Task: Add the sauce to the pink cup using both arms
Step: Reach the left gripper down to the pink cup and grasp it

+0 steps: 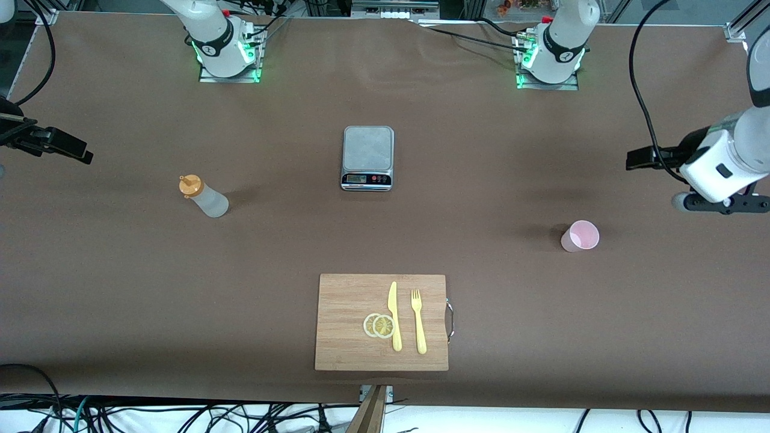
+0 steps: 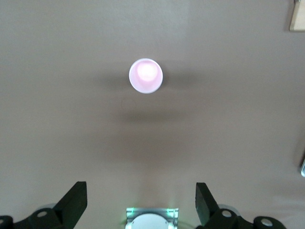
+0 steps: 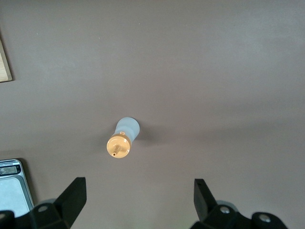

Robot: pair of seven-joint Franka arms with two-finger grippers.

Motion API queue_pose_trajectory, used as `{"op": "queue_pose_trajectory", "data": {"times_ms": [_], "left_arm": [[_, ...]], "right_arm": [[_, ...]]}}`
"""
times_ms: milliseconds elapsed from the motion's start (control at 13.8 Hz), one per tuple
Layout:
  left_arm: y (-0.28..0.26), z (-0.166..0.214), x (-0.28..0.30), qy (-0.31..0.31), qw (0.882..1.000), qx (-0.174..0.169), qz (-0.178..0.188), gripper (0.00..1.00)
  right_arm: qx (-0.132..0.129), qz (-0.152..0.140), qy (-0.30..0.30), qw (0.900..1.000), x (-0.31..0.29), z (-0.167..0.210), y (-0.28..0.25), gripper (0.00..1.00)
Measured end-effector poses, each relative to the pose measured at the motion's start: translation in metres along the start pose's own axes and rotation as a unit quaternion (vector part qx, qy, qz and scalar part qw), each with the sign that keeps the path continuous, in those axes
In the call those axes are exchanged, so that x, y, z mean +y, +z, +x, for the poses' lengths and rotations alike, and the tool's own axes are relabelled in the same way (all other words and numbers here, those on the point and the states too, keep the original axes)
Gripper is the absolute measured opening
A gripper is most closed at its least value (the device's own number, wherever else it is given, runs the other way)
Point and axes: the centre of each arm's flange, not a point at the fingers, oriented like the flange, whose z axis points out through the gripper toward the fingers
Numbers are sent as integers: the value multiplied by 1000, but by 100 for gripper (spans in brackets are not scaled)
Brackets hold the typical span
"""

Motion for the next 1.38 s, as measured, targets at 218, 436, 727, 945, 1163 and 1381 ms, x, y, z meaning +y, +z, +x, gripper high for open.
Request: {"op": "queue_pose_trajectory", "data": {"times_ms": [218, 436, 727, 945, 1163, 1381], "left_arm": [[43, 28, -22, -15, 1000, -7, -7, 100], [97, 49, -21, -13, 1000, 2, -1, 100], [166, 64, -21, 7, 1000, 23, 15, 100], [205, 70, -27, 29, 999, 31, 15, 100], [233, 79, -33, 32, 998, 45, 15, 100], [256, 90, -37, 31, 998, 49, 14, 100]], "right_arm": [[0, 0, -1, 1000, -2, 0, 0, 100], [0, 0, -2, 1000, -2, 0, 0, 100], [0, 0, -2, 1000, -2, 0, 0, 100], [0, 0, -2, 1000, -2, 0, 0, 100], [0, 0, -2, 1000, -2, 0, 0, 100], [0, 0, -2, 1000, -2, 0, 0, 100]]}}
